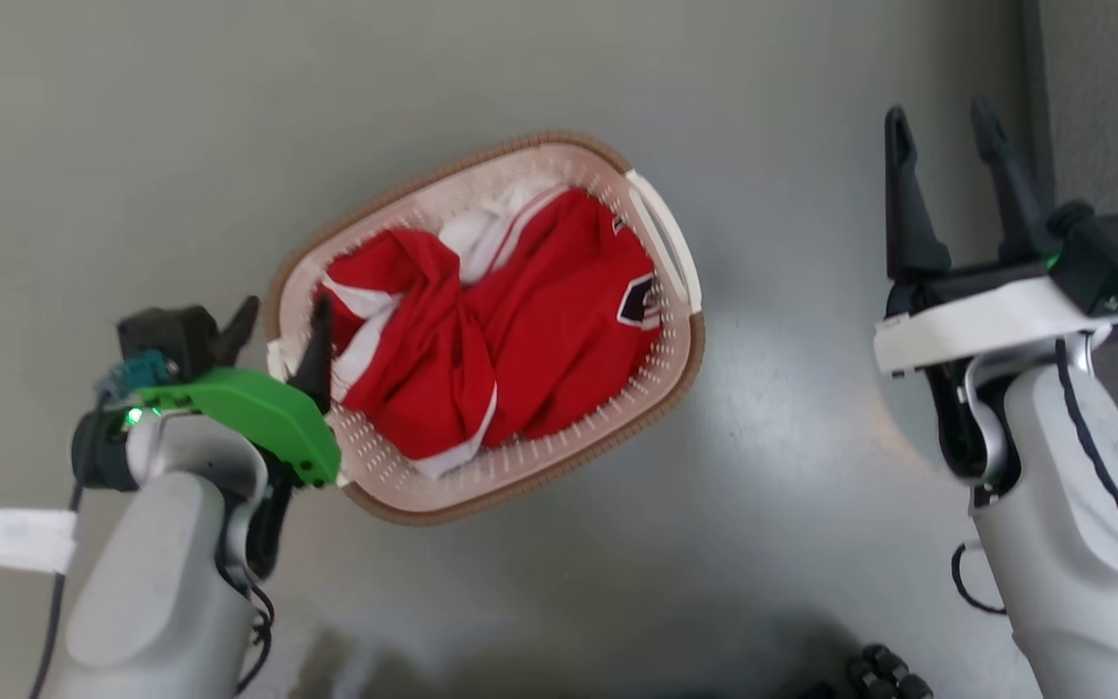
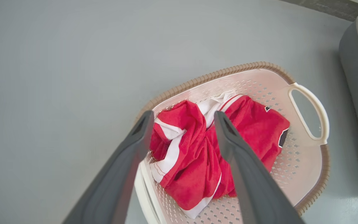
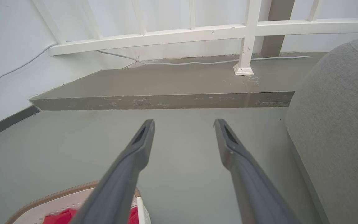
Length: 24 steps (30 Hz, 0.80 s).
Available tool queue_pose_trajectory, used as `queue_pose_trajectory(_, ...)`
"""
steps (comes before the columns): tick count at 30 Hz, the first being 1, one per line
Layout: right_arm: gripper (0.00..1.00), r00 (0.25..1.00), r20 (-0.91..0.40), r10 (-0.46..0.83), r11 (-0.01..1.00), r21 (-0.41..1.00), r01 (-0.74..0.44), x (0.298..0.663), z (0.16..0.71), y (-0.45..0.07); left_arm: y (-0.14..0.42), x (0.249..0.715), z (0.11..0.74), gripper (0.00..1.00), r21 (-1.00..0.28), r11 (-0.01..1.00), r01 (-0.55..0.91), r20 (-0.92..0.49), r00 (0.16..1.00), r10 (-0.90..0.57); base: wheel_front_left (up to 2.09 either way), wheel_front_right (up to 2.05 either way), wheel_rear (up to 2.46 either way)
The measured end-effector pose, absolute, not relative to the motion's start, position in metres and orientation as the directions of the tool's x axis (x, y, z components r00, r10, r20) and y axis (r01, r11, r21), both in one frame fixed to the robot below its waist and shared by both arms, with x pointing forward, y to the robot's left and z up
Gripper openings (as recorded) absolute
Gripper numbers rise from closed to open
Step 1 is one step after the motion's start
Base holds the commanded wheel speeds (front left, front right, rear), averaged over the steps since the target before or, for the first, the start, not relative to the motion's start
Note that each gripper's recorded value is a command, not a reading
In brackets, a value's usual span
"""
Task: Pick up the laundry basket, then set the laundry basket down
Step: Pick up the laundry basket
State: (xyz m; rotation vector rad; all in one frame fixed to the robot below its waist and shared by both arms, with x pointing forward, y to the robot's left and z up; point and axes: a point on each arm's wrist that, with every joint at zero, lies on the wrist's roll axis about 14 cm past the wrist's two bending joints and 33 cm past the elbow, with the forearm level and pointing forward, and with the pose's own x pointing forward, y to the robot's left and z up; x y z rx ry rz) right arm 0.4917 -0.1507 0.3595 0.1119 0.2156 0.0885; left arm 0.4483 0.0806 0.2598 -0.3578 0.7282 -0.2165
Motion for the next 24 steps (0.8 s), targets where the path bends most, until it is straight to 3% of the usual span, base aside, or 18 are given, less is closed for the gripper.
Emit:
queue_pose_trajectory(13,1.0,0.97,-0.221,0.099,0.988,0.139,-0.069,0.52,0.321,-0.149,0.107,0.438,0.163,1.0,-0.356,0.932,-0.074,-0.796,0.545,-0.261,0.0,0.0,0.0)
queue_pose_trajectory(20,1.0,0.96,-0.271,0.07,0.992,0.123,-0.037,0.517,0.295,-0.16,0.111,0.41,0.121,1.0,-0.344,0.926,-0.154,-0.869,0.427,-0.251,0.0,0.0,0.0)
queue_pose_trajectory(24,1.0,0.955,-0.291,0.053,0.993,0.112,-0.021,0.514,0.287,-0.167,0.103,0.41,0.112,1.0,-0.361,0.921,-0.146,-0.87,0.408,-0.277,0.0,0.0,0.0)
